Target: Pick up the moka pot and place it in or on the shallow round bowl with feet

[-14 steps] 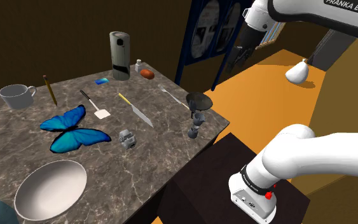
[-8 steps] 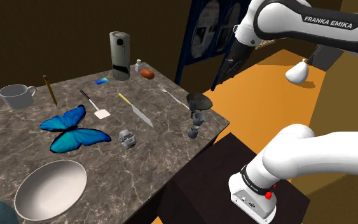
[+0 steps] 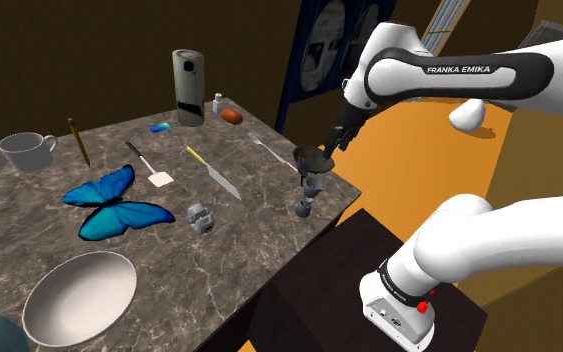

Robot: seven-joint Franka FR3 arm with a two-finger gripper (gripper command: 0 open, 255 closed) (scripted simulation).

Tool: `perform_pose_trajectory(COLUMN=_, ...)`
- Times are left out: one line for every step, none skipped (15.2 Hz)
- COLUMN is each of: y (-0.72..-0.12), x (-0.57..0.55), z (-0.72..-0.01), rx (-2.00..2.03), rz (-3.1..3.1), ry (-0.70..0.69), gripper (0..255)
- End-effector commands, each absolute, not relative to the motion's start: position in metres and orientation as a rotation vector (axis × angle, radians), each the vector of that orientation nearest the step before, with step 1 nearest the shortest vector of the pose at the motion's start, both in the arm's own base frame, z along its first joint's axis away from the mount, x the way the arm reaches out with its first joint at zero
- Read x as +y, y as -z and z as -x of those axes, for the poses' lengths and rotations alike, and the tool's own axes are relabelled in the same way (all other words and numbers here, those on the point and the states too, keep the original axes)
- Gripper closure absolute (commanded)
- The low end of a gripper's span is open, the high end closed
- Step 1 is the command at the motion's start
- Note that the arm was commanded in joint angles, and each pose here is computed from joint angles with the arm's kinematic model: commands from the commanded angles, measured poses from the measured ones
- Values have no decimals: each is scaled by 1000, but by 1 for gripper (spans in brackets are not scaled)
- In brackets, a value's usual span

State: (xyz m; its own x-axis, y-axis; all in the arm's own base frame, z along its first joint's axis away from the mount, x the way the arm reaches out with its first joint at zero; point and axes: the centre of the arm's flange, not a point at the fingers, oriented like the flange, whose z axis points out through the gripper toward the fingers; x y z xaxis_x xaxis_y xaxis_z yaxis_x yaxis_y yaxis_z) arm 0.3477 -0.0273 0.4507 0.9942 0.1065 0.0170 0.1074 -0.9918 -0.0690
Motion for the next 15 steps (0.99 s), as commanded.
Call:
perform_pose_trajectory(y=-423, x=-26, z=-351, rx=-168, rz=3048, ry=6, gripper=0)
perform_pose_trajectory(y=-410, x=-24, z=-353, rx=-170, rz=3038, ry=-2, gripper=0)
perform_pose_trajectory(y=-397, x=-23, z=-355, rx=-172, rz=3029, ry=-10, gripper=0)
perform_pose_trajectory(y=-384, x=-21, z=-357, rx=-174, rz=3019, ry=-18, gripper=0)
perform_pose_trajectory(y=-371, x=-19, z=-359, rx=-177, rz=3010, ry=-26, gripper=0)
perform_pose_trajectory(y=-359, x=-17, z=-361, rx=-179, rz=3000, ry=-34, gripper=0)
perform_pose_trajectory(y=-351, x=-15, z=-362, rx=-180, rz=2994, ry=-39, gripper=0)
perform_pose_trajectory(y=-345, x=-15, z=-361, rx=-180, rz=2994, ry=-39, gripper=0)
perform_pose_trajectory(y=-340, x=-14, z=-361, rx=-180, rz=2994, ry=-39, gripper=0)
perform_pose_trajectory(y=-335, x=-13, z=-361, rx=-180, rz=2994, ry=-39, gripper=0)
perform_pose_trajectory(y=-330, x=-12, z=-361, rx=-180, rz=2994, ry=-39, gripper=0)
perform_pose_trajectory(y=-324, x=-12, z=-361, rx=-180, rz=2994, ry=-39, gripper=0)
perform_pose_trajectory(y=-319, x=-11, z=-361, rx=-180, rz=2994, ry=-39, gripper=0)
perform_pose_trajectory(y=-314, x=-10, z=-360, rx=-180, rz=2994, ry=-39, gripper=0)
perform_pose_trajectory(y=-311, x=-10, z=-360, rx=-180, rz=2994, ry=-39, gripper=0)
